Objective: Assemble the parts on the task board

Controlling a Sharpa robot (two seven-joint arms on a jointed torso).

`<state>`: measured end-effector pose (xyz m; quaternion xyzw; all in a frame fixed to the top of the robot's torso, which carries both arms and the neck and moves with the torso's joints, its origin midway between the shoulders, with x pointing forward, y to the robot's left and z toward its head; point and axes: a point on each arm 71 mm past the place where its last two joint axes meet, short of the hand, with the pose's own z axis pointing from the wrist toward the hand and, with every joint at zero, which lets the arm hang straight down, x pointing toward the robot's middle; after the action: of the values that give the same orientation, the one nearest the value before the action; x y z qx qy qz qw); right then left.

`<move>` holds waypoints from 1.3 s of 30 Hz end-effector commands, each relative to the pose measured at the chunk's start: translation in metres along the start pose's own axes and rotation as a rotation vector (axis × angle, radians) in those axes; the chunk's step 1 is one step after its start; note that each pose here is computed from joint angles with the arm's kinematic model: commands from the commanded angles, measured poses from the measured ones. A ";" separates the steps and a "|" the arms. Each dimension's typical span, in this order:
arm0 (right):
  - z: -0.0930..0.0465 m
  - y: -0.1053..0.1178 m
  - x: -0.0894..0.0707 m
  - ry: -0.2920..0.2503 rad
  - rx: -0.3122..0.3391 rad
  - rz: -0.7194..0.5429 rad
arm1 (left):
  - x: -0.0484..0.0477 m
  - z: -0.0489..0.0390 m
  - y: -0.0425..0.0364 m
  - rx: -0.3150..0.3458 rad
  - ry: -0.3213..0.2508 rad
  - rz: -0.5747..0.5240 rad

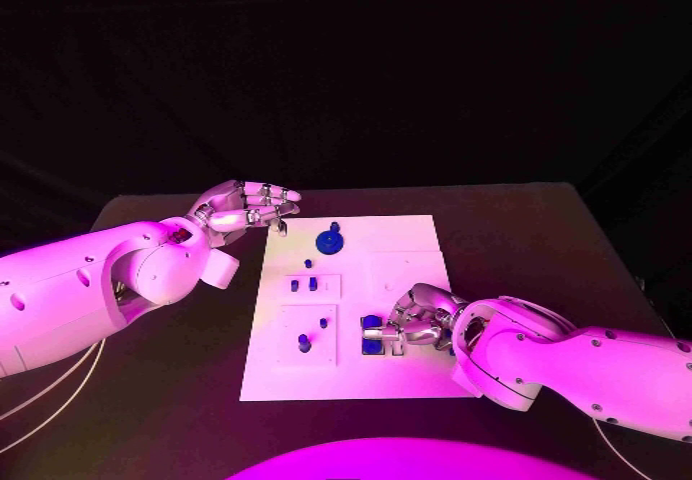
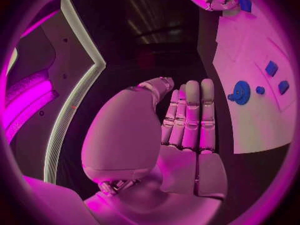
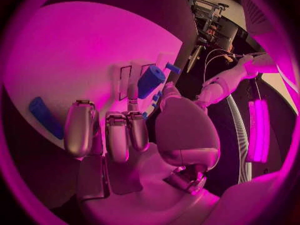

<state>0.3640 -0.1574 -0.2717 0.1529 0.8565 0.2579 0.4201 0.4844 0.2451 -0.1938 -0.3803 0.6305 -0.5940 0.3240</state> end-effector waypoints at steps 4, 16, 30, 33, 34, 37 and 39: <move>-0.010 0.001 0.000 0.001 -0.042 -0.011 | 0.0010 -0.0002 -0.0007 0.004 0.016 -0.005; -0.016 0.002 0.001 0.018 -0.054 -0.038 | 0.0006 0.0001 -0.0004 0.002 0.016 -0.004; -0.006 0.003 0.002 0.012 -0.028 -0.043 | 0.0008 0.0004 0.0000 -0.001 0.018 -0.005; -0.006 0.002 0.001 0.013 -0.026 -0.044 | 0.0006 0.0002 0.0000 -0.001 0.017 -0.005; -0.006 0.002 0.001 0.014 -0.027 -0.044 | 0.0005 0.0002 0.0000 -0.002 0.017 -0.005; -0.006 0.003 0.002 0.017 -0.030 -0.043 | 0.0003 0.0000 0.0001 -0.003 0.017 -0.005; -0.007 0.003 0.002 0.019 -0.033 -0.042 | 0.0004 0.0001 0.0002 -0.004 0.018 -0.005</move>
<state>0.3578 -0.1538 -0.2646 0.1300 0.8541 0.2734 0.4228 0.4849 0.2468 -0.1947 -0.3819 0.6324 -0.5912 0.3236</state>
